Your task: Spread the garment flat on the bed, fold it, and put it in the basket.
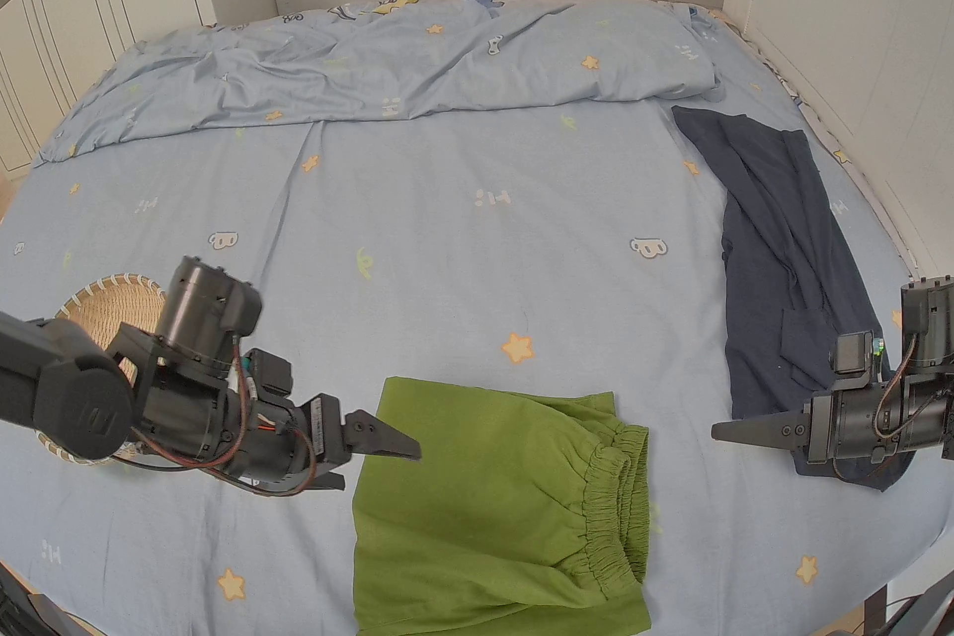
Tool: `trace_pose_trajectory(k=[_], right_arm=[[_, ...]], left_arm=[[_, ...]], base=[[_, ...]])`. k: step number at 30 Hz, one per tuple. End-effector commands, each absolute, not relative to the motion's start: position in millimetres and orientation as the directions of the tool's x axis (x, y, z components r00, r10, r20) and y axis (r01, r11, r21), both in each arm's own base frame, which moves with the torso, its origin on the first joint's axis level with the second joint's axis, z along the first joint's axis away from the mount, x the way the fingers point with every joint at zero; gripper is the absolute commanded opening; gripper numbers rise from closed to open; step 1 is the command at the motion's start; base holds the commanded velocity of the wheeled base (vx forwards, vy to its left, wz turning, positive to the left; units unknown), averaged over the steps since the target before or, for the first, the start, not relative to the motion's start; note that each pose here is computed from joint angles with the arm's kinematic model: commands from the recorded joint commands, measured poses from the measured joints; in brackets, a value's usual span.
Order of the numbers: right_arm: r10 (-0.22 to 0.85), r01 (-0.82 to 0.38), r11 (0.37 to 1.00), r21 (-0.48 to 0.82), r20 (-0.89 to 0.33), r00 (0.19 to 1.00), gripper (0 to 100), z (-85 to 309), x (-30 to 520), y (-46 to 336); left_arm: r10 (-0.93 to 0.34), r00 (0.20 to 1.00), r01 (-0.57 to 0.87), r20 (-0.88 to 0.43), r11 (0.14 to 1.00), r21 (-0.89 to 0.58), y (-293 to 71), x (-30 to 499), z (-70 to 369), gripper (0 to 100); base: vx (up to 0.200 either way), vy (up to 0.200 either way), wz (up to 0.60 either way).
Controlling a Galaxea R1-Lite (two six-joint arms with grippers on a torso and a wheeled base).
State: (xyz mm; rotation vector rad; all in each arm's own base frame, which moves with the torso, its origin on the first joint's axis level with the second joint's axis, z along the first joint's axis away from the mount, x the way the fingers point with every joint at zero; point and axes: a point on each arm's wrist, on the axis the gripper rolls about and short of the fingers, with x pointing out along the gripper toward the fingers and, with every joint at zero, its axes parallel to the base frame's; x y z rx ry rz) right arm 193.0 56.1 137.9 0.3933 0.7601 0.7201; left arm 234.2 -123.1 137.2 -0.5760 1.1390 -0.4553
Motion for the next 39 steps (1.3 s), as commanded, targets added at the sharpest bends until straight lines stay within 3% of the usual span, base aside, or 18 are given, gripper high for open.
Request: trace_pose_trajectory(k=[1, 5, 9, 13, 20, 35, 36, 39], right_arm=[[0.726, -0.473, 0.685, 0.554, -0.461, 0.511, 100, 145.0, 186.2, 58.1], [0.73, -0.484, 0.68, 0.55, -0.452, 0.512, 100, 147.8, 183.1, 58.6], [0.733, -0.492, 0.677, 0.547, -0.444, 0.515, 100, 149.9, 181.4, 58.5], [0.733, -0.491, 0.677, 0.548, -0.445, 0.514, 100, 149.3, 181.5, 58.5], [0.734, -0.489, 0.677, 0.55, -0.448, 0.511, 100, 148.5, 182.2, 58.7], [0.733, -0.485, 0.678, 0.552, -0.453, 0.508, 100, 146.7, 183.1, 58.9], [0.732, -0.485, 0.678, 0.552, -0.452, 0.51, 100, 146.9, 183.3, 58.7], [0.732, -0.485, 0.678, 0.552, -0.452, 0.51, 100, 146.9, 183.3, 58.7]], left_arm=[[-0.633, 0.403, 0.045, -0.661, 0.735, -0.676, -74.8, 232.0, 104.3, 100], [-0.642, 0.372, 0.057, -0.671, 0.737, -0.673, -81.1, 234.4, 77.5, 100], [-0.646, 0.283, 0.096, -0.709, 0.754, -0.649, -108.2, 234.5, 44.1, 100], [-0.63, 0.303, 0.118, -0.715, 0.769, -0.628, -117.2, 238.3, 26.5, 100], [-0.663, 0.313, 0.166, -0.68, 0.743, -0.648, -126.0, 236.4, 27.1, 100], [-0.75, 0.245, 0.277, -0.615, 0.662, -0.697, -148.4, 228.0, 27.4, 100], [-0.749, 0.245, 0.274, -0.616, 0.663, -0.697, -148.1, 228.3, 26.9, 0], [-0.751, 0.251, 0.276, -0.611, 0.66, -0.698, -148.2, 229.4, 28.5, 0]], base=[[0.0, 0.0, 0.0], [0.0, 0.0, 0.0], [0.0, 0.0, 0.0], [0.0, 0.0, 0.0], [0.0, 0.0, 0.0], [0.0, 0.0, 0.0], [0.0, 0.0, 0.0], [0.0, 0.0, 0.0]])
